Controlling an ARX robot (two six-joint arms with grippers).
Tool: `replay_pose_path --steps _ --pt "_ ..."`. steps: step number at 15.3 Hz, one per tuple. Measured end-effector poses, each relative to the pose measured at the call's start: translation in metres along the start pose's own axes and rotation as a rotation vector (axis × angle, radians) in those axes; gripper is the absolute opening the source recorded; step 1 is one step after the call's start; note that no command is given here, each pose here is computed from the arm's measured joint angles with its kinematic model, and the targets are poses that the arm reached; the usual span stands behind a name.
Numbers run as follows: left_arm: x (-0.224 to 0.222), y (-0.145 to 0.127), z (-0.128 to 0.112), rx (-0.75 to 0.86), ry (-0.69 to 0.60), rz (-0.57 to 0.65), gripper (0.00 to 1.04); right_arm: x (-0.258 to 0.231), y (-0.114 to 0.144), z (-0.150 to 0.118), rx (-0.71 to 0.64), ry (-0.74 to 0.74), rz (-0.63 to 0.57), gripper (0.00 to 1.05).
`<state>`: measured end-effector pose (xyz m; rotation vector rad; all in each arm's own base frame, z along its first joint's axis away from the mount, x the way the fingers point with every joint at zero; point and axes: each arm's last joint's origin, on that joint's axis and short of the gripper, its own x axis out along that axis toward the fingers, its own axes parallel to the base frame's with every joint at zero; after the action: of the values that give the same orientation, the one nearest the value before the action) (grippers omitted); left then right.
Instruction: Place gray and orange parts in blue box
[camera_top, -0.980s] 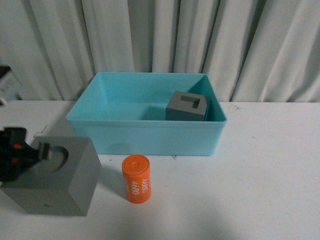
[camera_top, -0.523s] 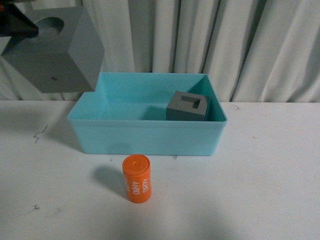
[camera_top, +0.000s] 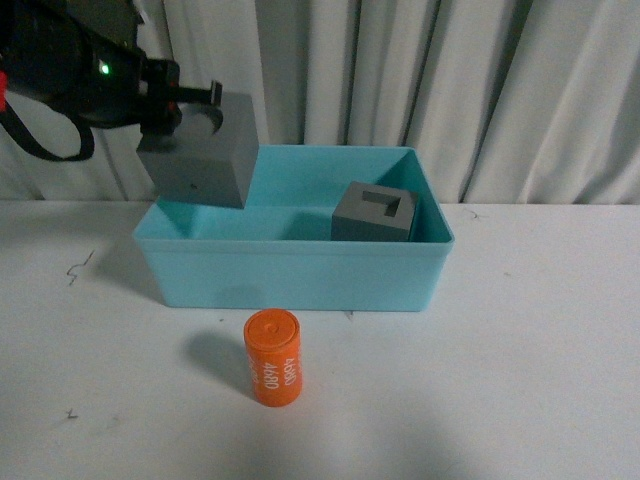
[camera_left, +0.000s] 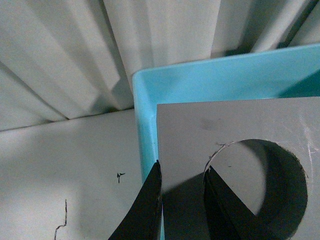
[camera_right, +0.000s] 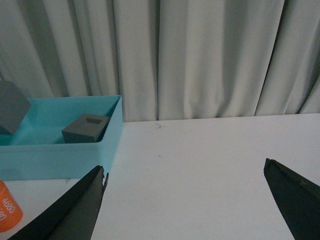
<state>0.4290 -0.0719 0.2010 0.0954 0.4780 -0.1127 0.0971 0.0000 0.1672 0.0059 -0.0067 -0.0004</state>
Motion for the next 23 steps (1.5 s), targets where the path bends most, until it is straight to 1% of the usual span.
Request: replay_pose_path --steps 2,5,6,8,10,11,12,13,15,16,17,18,19,20,21,23 --pt "0.018 -0.003 -0.016 0.033 0.037 0.019 0.18 0.000 0.000 0.000 0.000 0.000 0.000 0.98" --pt "0.037 -0.005 -0.034 0.054 0.077 0.033 0.18 0.000 0.000 0.000 0.000 0.000 0.000 0.98" --pt "0.040 -0.005 -0.036 0.055 0.088 0.032 0.18 0.000 0.000 0.000 0.000 0.000 0.000 0.98" --pt "0.042 -0.005 -0.034 0.054 0.081 0.035 0.18 0.000 0.000 0.000 0.000 0.000 0.000 0.98" --pt "0.042 -0.004 -0.033 0.051 0.077 0.035 0.40 0.000 0.000 0.000 0.000 0.000 0.000 0.98" --pt "0.042 -0.001 -0.034 0.040 0.094 0.031 0.53 0.000 0.000 0.000 0.000 0.000 0.000 0.98" --pt "0.042 0.002 -0.035 0.029 0.097 0.028 0.62 0.000 0.000 0.000 0.000 0.000 0.000 0.98" --pt "0.038 0.007 -0.035 0.000 0.120 0.018 0.74 0.000 0.000 0.000 0.000 0.000 0.000 0.98" --pt "0.012 0.020 -0.031 -0.071 0.127 -0.017 0.96 0.000 0.000 0.000 0.000 0.000 0.000 0.98" --pt "-0.011 0.029 -0.022 -0.119 0.103 -0.048 0.99 0.000 0.000 0.000 0.000 0.000 0.000 0.98" --pt "-0.040 0.038 -0.016 -0.171 0.094 -0.096 0.97 0.000 0.000 0.000 0.000 0.000 0.000 0.98" --pt "-0.072 0.047 -0.017 -0.205 0.090 -0.150 0.98 0.000 0.000 0.000 0.000 0.000 0.000 0.98" --pt "-0.109 0.057 -0.029 -0.252 0.123 -0.211 0.98 0.000 0.000 0.000 0.000 0.000 0.000 0.98" --pt "-0.143 0.066 -0.052 -0.305 0.171 -0.262 0.98 0.000 0.000 0.000 0.000 0.000 0.000 0.98" --pt "-0.170 0.072 -0.076 -0.362 0.223 -0.285 0.98 0.000 0.000 0.000 0.000 0.000 0.000 0.98" --pt "-0.214 0.080 -0.124 -0.454 0.302 -0.272 0.98 0.000 0.000 0.000 0.000 0.000 0.000 0.98"
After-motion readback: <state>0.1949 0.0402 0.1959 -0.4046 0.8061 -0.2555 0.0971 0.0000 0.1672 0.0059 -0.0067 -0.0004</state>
